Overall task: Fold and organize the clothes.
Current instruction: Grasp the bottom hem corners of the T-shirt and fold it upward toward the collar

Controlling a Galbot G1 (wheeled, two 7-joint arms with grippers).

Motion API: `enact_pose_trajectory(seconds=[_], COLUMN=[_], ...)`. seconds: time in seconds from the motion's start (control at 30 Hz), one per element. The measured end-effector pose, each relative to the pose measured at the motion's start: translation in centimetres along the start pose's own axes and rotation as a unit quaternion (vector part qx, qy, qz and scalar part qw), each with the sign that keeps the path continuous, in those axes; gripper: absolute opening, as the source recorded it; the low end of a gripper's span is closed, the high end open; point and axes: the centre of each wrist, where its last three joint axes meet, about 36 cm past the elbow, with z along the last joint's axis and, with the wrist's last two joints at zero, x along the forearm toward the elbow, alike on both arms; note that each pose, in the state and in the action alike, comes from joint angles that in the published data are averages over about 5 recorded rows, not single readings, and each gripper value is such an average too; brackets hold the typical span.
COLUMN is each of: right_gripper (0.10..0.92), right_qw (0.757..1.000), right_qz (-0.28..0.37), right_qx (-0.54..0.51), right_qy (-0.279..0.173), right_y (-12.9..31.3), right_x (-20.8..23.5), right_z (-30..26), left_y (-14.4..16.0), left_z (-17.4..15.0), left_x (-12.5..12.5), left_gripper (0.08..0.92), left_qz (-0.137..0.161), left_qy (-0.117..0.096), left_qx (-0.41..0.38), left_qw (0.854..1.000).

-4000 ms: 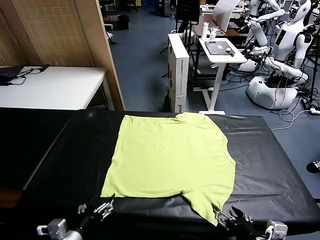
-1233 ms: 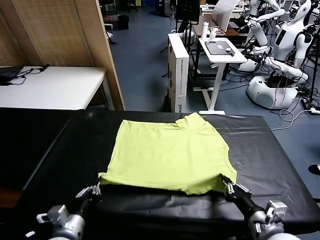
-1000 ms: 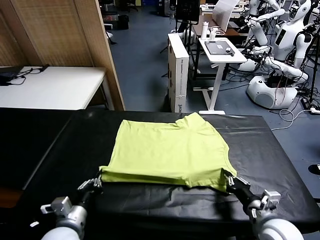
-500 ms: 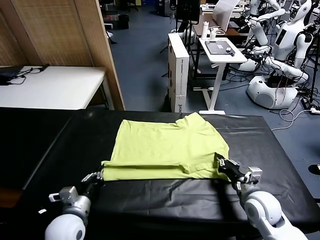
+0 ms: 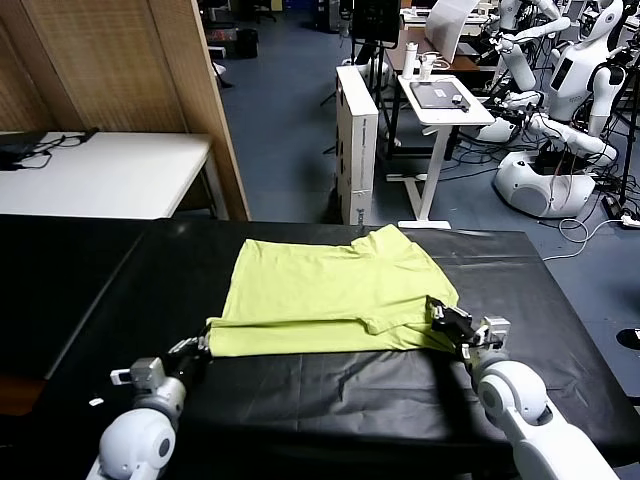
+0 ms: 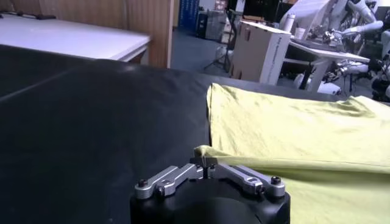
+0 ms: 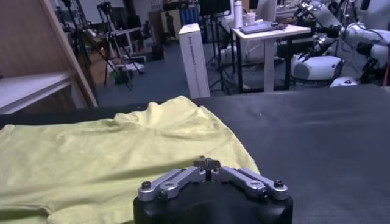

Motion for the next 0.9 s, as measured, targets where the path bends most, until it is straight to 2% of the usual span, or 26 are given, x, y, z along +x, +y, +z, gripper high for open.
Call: enact_pose_trajectory(seconds=[0.03,0.13,0.4,0.5,0.6,0.83,0.9], right_gripper=[0.14,0.14,0.14,0.152,0.264,0.708,0.806], right_qw=[1.0,1.0,1.0,1.0,1.0,1.0,1.0], right_qz=[0.001,0.004,0.011,0.011,0.008,-0.013,-0.017], right_qx=[-0.001,-0.003,-0.003,-0.003,-0.005,0.004,0.008], right_qy=[-0.001,-0.003,-0.005,-0.005,-0.001,0.009,0.008], right_y=[0.0,-0.3,-0.7,-0.7,-0.8,-0.9,-0.9], right_x=[0.1,0.2,-0.2,-0.2,-0.1,1.3,1.9], right_z=[0.0,-0.2,-0.5,-0.6,-0.7,-1.4,-1.7], left_y=[0.0,-0.2,-0.4,-0.5,-0.6,-0.7,-0.7], left_z=[0.0,0.0,-0.8,-1.1,-1.4,-1.2,-1.2], left_x=[-0.1,-0.5,-0.9,-0.7,-0.7,-1.2,-1.3], left_gripper=[0.172,0.3,0.796,0.889,0.905,0.907,0.907], left_qz=[0.001,0.004,0.009,0.011,0.014,0.015,0.015], left_qy=[0.001,0.001,-0.006,-0.011,-0.014,-0.012,-0.011], left_qx=[-0.001,-0.004,-0.012,-0.013,-0.014,-0.014,-0.014], left_qw=[1.0,1.0,1.0,1.0,1.0,1.0,1.0])
